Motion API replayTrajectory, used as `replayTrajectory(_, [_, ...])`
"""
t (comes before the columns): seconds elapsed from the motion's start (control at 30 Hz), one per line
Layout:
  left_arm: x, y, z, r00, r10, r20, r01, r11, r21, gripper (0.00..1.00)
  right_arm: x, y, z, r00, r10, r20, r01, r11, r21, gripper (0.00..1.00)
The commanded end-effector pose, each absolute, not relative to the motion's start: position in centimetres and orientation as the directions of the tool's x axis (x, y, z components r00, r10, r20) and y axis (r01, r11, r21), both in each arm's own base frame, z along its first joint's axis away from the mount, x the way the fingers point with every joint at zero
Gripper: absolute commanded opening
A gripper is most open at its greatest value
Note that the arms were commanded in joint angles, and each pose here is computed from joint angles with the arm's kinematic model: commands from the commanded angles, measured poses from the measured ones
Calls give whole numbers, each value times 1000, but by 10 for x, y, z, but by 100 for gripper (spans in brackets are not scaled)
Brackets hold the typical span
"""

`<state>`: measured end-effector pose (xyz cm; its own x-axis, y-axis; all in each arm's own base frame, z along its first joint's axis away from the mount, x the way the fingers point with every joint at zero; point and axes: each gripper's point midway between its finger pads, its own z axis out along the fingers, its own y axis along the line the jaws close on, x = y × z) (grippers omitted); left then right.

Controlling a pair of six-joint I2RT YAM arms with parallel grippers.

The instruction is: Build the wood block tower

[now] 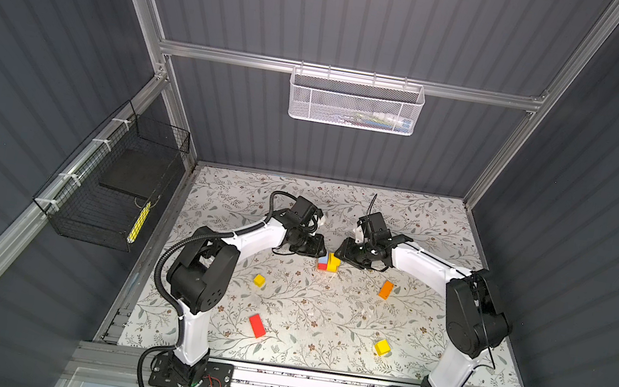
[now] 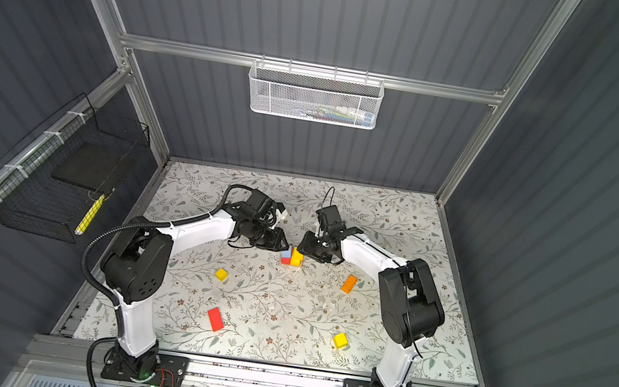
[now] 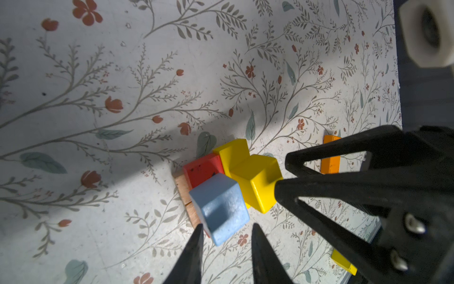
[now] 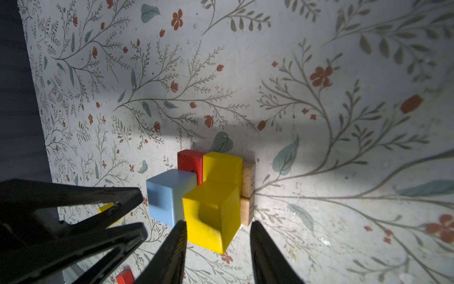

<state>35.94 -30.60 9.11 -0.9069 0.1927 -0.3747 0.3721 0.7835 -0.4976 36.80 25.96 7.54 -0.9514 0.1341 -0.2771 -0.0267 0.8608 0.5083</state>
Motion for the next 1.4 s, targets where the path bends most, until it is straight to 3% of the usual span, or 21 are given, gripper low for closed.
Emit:
replayTrajectory(0.0, [363, -306, 88, -915, 189, -356, 359, 782, -509, 34, 369, 260, 67, -957, 138, -257, -12, 862, 507, 44])
replayTrajectory(1.37, [363, -314, 78, -928, 191, -319, 345, 764, -545, 27, 368, 268, 65, -960, 168, -223, 19, 837, 546, 32])
